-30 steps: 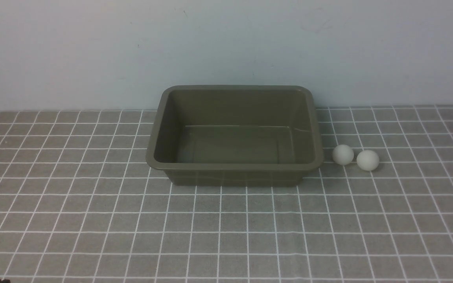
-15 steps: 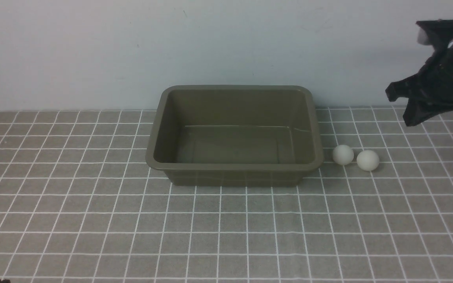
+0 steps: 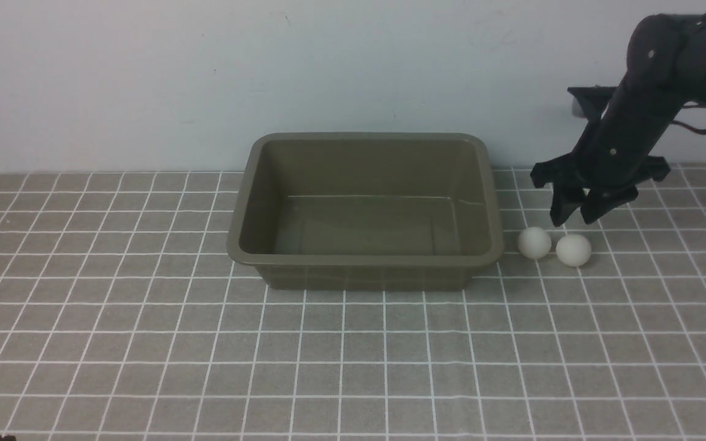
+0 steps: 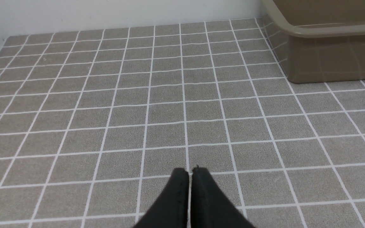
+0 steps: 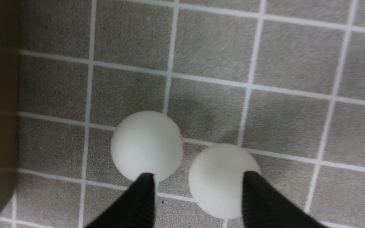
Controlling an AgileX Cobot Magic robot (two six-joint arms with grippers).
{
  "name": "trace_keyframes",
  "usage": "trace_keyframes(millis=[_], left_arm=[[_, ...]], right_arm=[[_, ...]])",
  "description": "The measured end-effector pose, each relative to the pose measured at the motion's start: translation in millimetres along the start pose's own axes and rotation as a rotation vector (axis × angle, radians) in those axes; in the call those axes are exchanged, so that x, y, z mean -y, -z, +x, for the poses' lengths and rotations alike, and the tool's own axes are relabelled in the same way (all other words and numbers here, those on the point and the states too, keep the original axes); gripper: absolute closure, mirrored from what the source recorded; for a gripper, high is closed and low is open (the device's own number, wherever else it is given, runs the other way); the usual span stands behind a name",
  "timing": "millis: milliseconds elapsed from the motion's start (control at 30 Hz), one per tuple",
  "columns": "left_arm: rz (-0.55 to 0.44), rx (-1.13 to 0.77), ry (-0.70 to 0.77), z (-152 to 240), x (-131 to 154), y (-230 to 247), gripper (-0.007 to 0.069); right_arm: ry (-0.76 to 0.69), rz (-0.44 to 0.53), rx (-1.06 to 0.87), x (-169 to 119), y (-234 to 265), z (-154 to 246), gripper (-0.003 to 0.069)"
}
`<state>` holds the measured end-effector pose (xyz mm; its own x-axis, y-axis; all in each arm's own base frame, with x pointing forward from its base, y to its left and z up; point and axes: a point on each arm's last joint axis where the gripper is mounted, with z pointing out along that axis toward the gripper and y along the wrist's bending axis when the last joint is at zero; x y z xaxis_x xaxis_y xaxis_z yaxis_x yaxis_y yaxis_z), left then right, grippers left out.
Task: Put the table tennis balls into the box on the grey coffee tablecloth.
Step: 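Reach for and grasp a ping pong ball on the table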
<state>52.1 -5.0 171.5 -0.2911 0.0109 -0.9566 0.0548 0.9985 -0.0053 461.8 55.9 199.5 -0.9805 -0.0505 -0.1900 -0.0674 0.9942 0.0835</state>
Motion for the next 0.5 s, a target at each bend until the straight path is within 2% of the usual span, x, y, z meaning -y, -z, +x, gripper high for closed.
trace_keyframes(millis=[33,167,500], left_arm=[[0.000,0.000,0.001,0.0,0.0,0.0,0.0629],[0.000,0.000,0.001,0.0,0.0,0.0,0.0629],[0.000,0.000,0.001,0.0,0.0,0.0,0.0629]], right_arm=[[0.007,0.011,-0.005,0.2,-2.6,0.1,0.0233],[0.006,0.050,-0.007,3.8,-3.9,-0.1,0.0128],[0.009,0.094,-0.022,8.3,-12.0,0.0,0.0106]])
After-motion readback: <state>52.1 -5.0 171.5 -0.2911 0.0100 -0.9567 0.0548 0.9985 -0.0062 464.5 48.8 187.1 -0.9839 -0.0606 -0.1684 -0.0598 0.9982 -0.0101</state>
